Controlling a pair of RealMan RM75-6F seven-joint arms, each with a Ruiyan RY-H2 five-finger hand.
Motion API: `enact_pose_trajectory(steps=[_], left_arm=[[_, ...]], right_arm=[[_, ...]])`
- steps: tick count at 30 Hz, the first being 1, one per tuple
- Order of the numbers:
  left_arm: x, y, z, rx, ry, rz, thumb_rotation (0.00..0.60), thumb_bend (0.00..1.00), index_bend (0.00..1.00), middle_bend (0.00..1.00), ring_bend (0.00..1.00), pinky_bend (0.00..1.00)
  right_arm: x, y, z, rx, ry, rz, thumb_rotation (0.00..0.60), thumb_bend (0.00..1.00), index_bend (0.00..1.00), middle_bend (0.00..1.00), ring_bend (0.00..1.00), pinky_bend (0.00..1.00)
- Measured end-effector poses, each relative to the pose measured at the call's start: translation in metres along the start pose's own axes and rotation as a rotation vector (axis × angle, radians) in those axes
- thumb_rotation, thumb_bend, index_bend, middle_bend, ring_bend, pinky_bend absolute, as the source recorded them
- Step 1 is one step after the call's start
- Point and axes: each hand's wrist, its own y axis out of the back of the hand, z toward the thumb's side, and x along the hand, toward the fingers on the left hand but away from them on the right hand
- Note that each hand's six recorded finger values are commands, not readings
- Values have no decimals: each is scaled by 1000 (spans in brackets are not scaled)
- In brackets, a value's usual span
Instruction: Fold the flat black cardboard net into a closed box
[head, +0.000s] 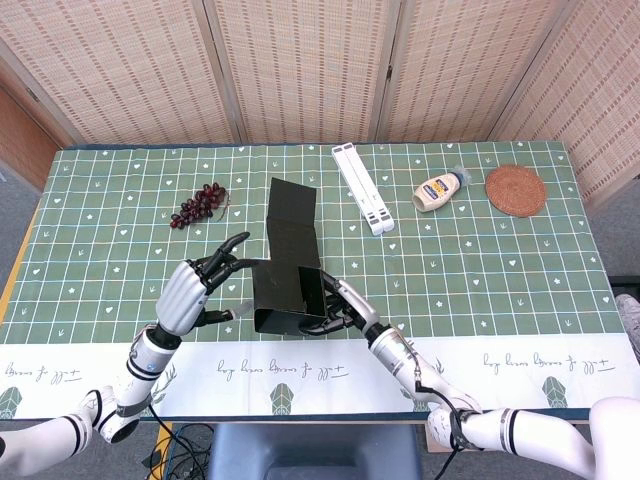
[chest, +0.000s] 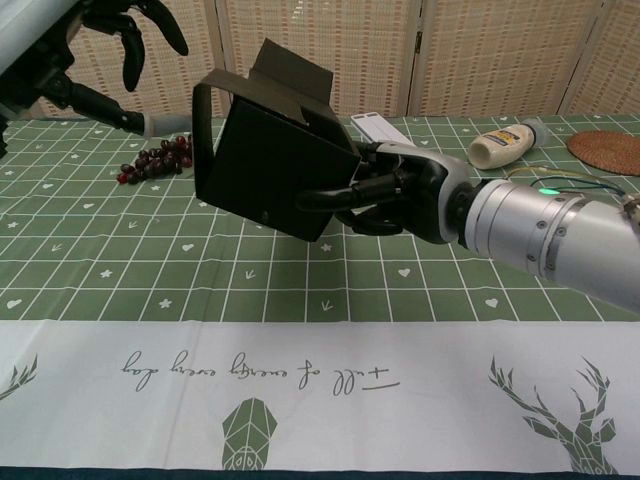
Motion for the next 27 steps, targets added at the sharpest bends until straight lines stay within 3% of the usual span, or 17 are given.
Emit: enact_pose_trajectory(steps=[9,14,27], left_arm=[[3,3,1,57,-53,-61,600,95,424,331,537,629],[1,4,0,88,-57,-99,600,95,444,335,564,629],[0,-3,3,60,-57,-197,600,95,412,335,565,617]], right_arm=[[-2,-3,2,26,7,10,600,246,270,382,759,1000],[-3,-4,2,26,7,15,600,247,270,382,759,1000],[-7,-9,2,39,6,35,600,248,270,384,759,1000]])
